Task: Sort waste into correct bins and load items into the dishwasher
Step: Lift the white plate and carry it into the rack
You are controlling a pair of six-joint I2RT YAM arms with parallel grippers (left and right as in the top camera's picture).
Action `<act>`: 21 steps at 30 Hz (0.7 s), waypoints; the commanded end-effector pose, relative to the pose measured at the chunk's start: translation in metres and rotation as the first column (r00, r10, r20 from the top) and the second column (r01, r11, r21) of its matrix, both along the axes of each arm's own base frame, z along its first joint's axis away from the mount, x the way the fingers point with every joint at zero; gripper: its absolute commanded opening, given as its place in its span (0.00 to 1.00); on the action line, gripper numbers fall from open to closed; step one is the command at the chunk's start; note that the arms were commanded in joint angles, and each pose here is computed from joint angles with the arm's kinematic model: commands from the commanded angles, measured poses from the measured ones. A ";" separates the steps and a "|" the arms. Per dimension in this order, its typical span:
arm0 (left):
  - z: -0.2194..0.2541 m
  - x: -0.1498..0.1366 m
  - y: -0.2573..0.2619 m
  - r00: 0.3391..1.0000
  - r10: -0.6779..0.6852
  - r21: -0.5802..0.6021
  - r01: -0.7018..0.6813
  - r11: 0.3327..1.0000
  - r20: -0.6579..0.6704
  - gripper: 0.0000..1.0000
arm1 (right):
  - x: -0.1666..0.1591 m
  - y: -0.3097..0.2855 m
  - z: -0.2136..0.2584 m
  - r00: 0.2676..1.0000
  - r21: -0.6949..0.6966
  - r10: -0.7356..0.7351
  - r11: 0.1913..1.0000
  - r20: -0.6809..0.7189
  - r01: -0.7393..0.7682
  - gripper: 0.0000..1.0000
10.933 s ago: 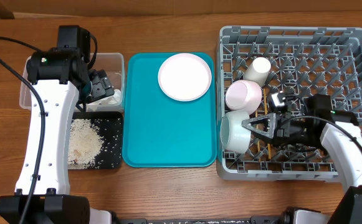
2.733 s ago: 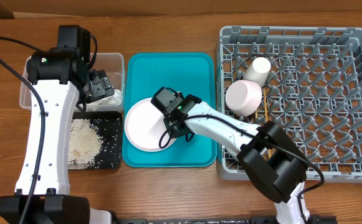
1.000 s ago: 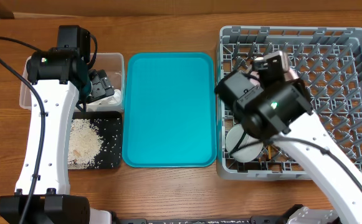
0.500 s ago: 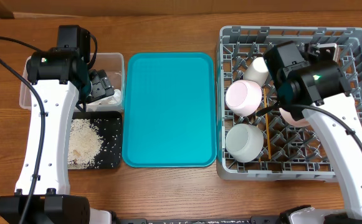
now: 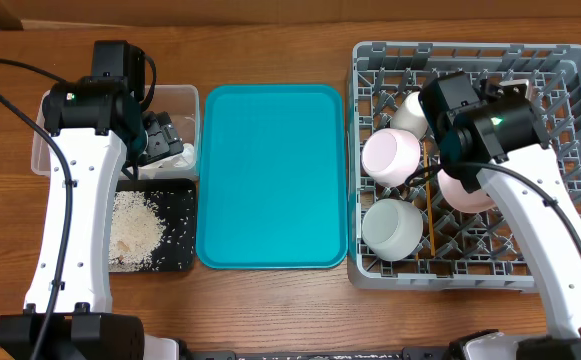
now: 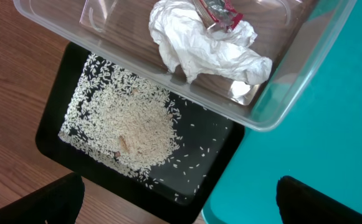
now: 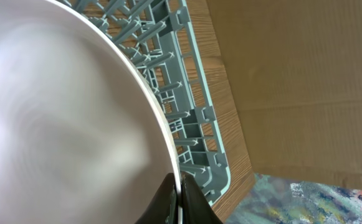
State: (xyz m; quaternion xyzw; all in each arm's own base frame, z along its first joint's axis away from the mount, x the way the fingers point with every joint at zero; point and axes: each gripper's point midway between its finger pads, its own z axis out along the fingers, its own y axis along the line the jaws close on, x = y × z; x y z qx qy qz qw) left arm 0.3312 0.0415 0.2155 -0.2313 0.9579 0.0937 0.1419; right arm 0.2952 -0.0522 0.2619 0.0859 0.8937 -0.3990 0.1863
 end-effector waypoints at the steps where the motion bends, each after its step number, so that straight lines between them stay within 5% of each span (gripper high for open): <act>1: 0.005 0.001 0.003 1.000 0.009 0.012 -0.009 1.000 0.017 1.00 | 0.005 0.002 -0.008 1.000 -0.004 -0.001 1.000 -0.021 0.001 0.04; 21: 0.005 0.001 0.003 1.000 0.009 0.012 -0.009 1.000 0.017 1.00 | 0.037 0.022 -0.035 1.000 0.018 0.026 1.000 -0.010 -0.026 0.05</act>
